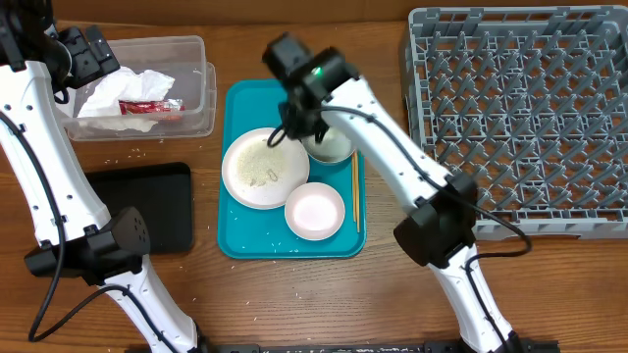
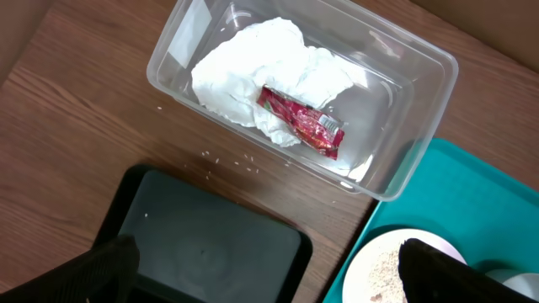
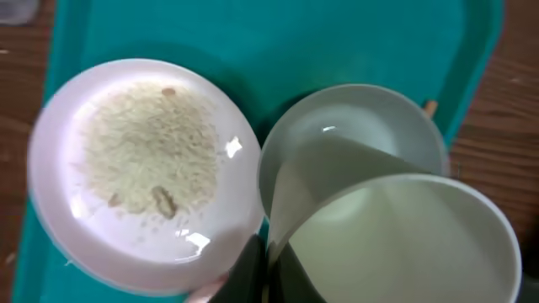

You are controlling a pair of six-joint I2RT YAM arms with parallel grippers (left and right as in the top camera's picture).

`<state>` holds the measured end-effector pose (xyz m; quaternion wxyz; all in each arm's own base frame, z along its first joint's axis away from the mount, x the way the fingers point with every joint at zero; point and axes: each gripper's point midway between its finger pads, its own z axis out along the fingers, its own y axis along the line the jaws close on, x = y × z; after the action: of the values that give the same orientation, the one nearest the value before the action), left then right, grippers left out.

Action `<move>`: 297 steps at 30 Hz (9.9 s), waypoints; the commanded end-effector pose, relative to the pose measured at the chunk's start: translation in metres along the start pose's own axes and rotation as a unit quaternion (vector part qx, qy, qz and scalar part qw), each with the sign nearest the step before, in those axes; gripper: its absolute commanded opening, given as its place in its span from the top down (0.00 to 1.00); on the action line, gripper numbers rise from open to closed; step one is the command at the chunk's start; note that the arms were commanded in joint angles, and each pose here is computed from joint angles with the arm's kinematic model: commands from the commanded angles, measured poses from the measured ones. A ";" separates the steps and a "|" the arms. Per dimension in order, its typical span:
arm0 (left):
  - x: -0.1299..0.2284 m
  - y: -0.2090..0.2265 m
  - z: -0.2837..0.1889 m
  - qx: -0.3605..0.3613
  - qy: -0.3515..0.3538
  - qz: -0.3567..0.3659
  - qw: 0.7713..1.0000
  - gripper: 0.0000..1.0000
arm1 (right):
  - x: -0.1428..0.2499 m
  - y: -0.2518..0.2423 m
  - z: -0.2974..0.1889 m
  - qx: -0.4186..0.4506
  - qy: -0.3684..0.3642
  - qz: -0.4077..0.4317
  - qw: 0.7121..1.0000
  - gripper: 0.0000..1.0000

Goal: Sort waste into correct bins and load items into the dishwasher
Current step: 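Grasp the paper cup with the right gripper and lift it, then carry the cup over the dish rack and lower it, then set the cup upside down on the rack and release, then adjust the cup on the rack with the right gripper, then reach the right gripper to the small white bowl and grasp it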

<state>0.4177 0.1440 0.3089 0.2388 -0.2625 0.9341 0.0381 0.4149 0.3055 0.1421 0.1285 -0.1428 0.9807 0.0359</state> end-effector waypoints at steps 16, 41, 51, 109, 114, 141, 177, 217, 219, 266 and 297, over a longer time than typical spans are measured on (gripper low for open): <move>-0.001 0.003 -0.003 -0.003 -0.004 0.009 1.000 0.00 | -0.040 -0.258 -0.138 -0.257 -0.114 0.245 0.928 0.96; -0.001 0.003 -0.003 -0.003 -0.004 0.009 1.000 0.00 | 0.006 -0.383 -0.032 -0.523 -0.113 0.428 0.728 0.96; -0.001 0.003 -0.003 -0.003 -0.004 0.009 1.000 0.00 | 0.019 -0.397 -0.017 -0.476 -0.099 0.462 0.742 0.92; -0.001 0.003 -0.003 -0.003 -0.004 0.009 1.000 0.00 | 0.006 -0.371 -0.055 0.009 -0.045 0.430 0.902 0.84; -0.001 0.003 -0.003 -0.003 -0.004 0.009 1.000 0.00 | 0.014 -0.350 -0.023 0.066 -0.007 0.417 0.906 0.96; -0.001 0.003 -0.003 -0.003 -0.004 0.009 1.000 0.00 | 0.005 -0.363 0.003 0.077 -0.031 0.416 0.906 0.96; -0.001 0.003 -0.003 -0.003 -0.004 0.009 1.000 0.00 | 0.026 -0.326 -0.062 0.030 0.022 0.388 0.921 0.94; -0.001 0.003 -0.003 -0.003 -0.004 0.009 1.000 0.00 | 0.040 -0.394 -0.003 0.188 0.005 0.410 0.892 0.95; -0.001 0.003 -0.003 -0.003 -0.004 0.009 1.000 0.00 | 0.039 -0.398 -0.004 0.188 0.000 0.413 0.891 0.95; -0.001 0.003 -0.003 -0.003 -0.004 0.009 1.000 0.00 | 0.038 -0.407 0.005 0.170 0.009 0.428 0.888 0.93; -0.001 0.003 -0.003 -0.003 -0.004 0.009 1.000 0.00 | -0.051 -0.177 -0.133 -0.109 -0.116 0.206 0.966 0.00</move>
<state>0.4177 0.1440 0.3087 0.2384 -0.2625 0.9342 0.0381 0.4879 0.1021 0.2879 0.2280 0.0883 0.9495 0.1969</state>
